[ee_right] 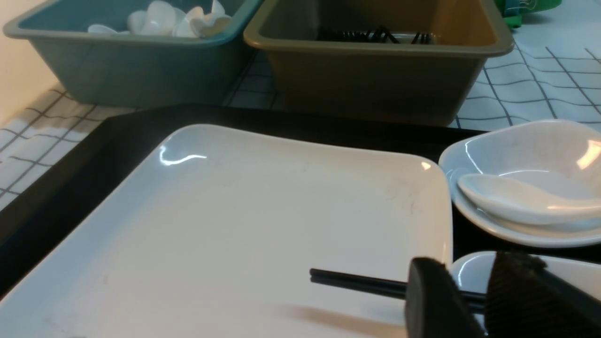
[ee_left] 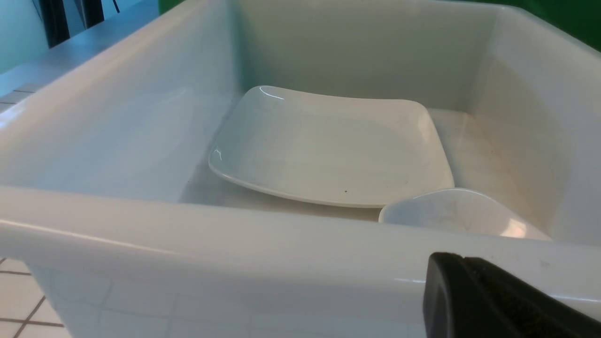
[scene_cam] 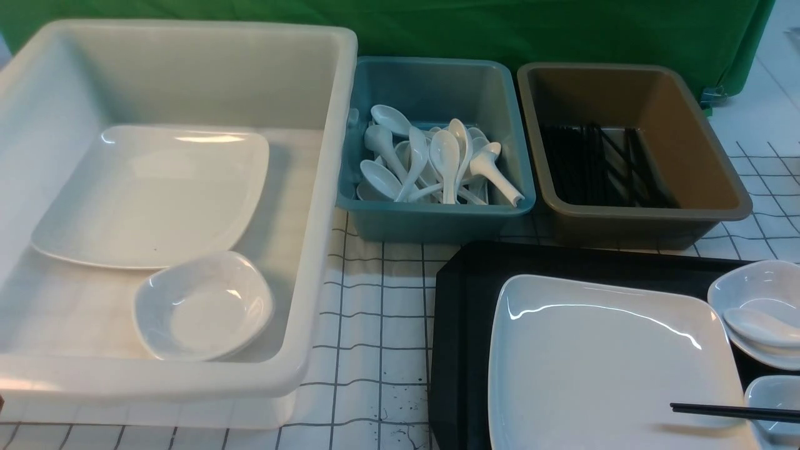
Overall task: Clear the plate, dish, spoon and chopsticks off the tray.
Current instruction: Use the right arm to grab a pair of chopsticks from the plate
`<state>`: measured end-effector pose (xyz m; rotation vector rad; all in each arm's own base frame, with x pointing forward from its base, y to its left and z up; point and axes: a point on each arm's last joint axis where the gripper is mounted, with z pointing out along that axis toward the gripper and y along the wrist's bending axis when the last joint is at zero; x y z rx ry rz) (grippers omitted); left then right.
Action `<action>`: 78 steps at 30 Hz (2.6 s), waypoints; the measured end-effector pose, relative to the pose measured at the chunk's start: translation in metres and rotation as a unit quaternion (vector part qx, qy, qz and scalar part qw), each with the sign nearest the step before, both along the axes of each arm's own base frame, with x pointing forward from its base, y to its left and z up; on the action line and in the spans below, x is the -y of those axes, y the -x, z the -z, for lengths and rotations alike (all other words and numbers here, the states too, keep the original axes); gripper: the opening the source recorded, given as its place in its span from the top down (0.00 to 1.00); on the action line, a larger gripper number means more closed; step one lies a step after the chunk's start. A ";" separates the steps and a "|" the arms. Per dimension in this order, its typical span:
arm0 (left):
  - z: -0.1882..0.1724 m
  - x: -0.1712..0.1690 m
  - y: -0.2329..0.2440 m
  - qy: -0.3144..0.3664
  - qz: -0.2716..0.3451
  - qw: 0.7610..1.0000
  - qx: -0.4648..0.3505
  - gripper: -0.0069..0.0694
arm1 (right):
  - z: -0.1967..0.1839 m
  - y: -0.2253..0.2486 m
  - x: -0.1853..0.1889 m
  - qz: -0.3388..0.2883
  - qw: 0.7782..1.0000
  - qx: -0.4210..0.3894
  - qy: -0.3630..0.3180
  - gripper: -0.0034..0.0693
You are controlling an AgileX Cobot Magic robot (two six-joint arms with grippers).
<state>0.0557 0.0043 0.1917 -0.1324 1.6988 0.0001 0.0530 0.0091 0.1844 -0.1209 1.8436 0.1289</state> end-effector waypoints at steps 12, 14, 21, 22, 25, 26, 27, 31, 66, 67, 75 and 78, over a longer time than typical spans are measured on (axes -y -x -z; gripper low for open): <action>0.000 0.000 0.000 0.001 0.000 1.000 0.000 0.90 | 0.000 0.000 0.000 0.000 1.000 0.000 0.000 0.62; 0.000 0.000 0.000 0.001 0.000 1.000 0.000 0.90 | 0.000 0.000 0.000 0.000 1.000 0.000 0.000 0.62; 0.000 0.000 0.000 0.001 0.000 1.000 0.000 0.90 | -0.002 0.000 -0.008 0.043 0.947 -0.045 -0.314 0.62; 0.000 0.000 0.000 0.001 0.000 1.000 0.000 0.90 | -0.002 0.000 -0.008 0.044 0.944 -0.046 -0.325 0.62; 0.000 0.000 0.000 0.001 0.000 1.000 0.000 0.90 | -0.003 0.000 -0.009 0.063 0.902 -0.062 -0.422 0.62; 0.000 0.000 0.000 0.001 0.000 1.000 0.000 0.90 | -0.003 0.000 -0.009 0.066 0.893 -0.066 -0.441 0.62; 0.000 0.000 0.000 0.001 0.000 1.000 0.000 0.90 | -0.003 0.000 -0.009 0.067 0.890 -0.067 -0.445 0.62; 0.000 0.000 0.000 0.000 0.000 1.000 0.000 0.90 | -0.003 0.000 -0.009 0.068 0.888 -0.067 -0.451 0.62; 0.000 0.000 0.000 0.000 0.000 1.000 0.000 0.90 | -0.111 -0.074 -0.007 -0.016 0.880 -0.463 0.108 0.91; 0.000 0.000 0.000 0.000 0.000 1.000 0.000 0.90 | -0.108 -0.078 -0.006 -0.013 0.872 -0.476 0.114 0.91; 0.000 0.000 0.000 0.000 0.000 1.000 0.000 0.90 | -0.044 -0.138 -0.006 0.001 0.750 -0.638 0.175 0.86; 0.000 0.000 0.000 0.000 0.000 1.000 0.000 0.90 | -0.035 -0.151 -0.010 -0.006 0.735 -0.653 0.184 0.78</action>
